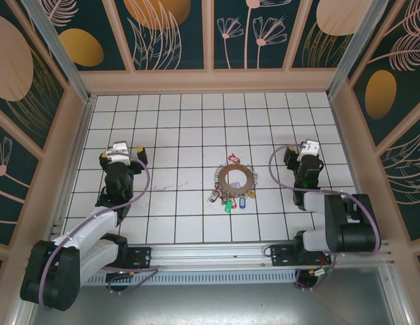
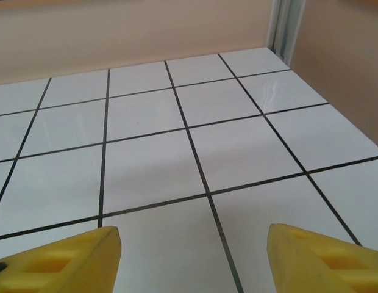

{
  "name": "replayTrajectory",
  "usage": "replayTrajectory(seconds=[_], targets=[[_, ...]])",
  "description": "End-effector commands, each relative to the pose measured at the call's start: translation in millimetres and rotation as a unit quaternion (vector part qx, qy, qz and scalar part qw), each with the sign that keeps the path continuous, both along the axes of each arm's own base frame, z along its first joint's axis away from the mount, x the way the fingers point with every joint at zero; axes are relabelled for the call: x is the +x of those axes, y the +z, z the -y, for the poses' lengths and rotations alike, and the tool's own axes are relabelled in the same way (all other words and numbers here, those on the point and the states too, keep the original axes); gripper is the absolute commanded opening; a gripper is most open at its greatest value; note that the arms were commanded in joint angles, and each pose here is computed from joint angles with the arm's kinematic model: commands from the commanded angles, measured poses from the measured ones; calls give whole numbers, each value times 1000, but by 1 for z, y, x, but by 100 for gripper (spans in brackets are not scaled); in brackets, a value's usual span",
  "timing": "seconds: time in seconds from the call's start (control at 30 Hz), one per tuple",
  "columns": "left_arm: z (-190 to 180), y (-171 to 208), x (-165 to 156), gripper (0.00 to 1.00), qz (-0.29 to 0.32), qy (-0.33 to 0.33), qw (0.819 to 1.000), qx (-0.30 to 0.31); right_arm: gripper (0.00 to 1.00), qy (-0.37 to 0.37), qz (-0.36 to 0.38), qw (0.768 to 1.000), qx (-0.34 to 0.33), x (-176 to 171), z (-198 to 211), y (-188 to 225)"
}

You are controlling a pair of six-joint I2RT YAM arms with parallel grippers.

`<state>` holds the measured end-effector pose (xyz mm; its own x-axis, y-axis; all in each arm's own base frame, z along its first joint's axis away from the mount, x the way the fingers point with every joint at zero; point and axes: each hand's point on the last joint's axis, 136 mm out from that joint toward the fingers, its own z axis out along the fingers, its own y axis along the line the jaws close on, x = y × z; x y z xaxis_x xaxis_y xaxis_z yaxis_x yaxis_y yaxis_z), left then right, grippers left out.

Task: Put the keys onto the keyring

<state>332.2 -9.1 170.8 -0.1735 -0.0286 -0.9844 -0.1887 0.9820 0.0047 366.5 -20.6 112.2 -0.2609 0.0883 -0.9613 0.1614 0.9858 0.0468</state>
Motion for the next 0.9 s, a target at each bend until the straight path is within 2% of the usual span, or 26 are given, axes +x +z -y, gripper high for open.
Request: replayTrajectory(seconds=[0.0, 0.1, 0.2, 0.3, 0.33, 0.37, 0.53, 0.63, 0.7, 0.87], targets=[[-17, 10, -2, 99, 37, 43, 998, -12, 63, 41, 70, 997, 8, 9, -12, 23], [-20, 4, -2, 98, 40, 37, 999, 2, 61, 60, 100, 993, 0, -2, -18, 17], [-18, -1, 1, 98, 48, 19, 999, 10, 62, 70, 95, 993, -4, -3, -22, 16], [-17, -10, 8, 98, 35, 11, 999, 16, 80, 50, 79, 996, 7, 6, -14, 13], [-15, -11, 10, 98, 36, 4, 999, 19, 97, 45, 73, 996, 14, 8, -11, 10], [-13, -11, 13, 99, 41, -2, 999, 22, 99, 45, 71, 996, 17, 9, -10, 10], [-4, -14, 25, 99, 51, -36, 997, 51, 99, 45, 71, 996, 18, 9, -10, 10], [3, -16, 32, 98, 45, -64, 996, 41, 99, 45, 71, 996, 18, 9, -10, 10], [15, -16, 26, 99, 67, -103, 992, 41, 99, 45, 70, 996, 19, 9, -9, 9], [18, -14, 17, 99, 81, -118, 989, 40, 99, 46, 70, 996, 19, 9, -10, 10]])
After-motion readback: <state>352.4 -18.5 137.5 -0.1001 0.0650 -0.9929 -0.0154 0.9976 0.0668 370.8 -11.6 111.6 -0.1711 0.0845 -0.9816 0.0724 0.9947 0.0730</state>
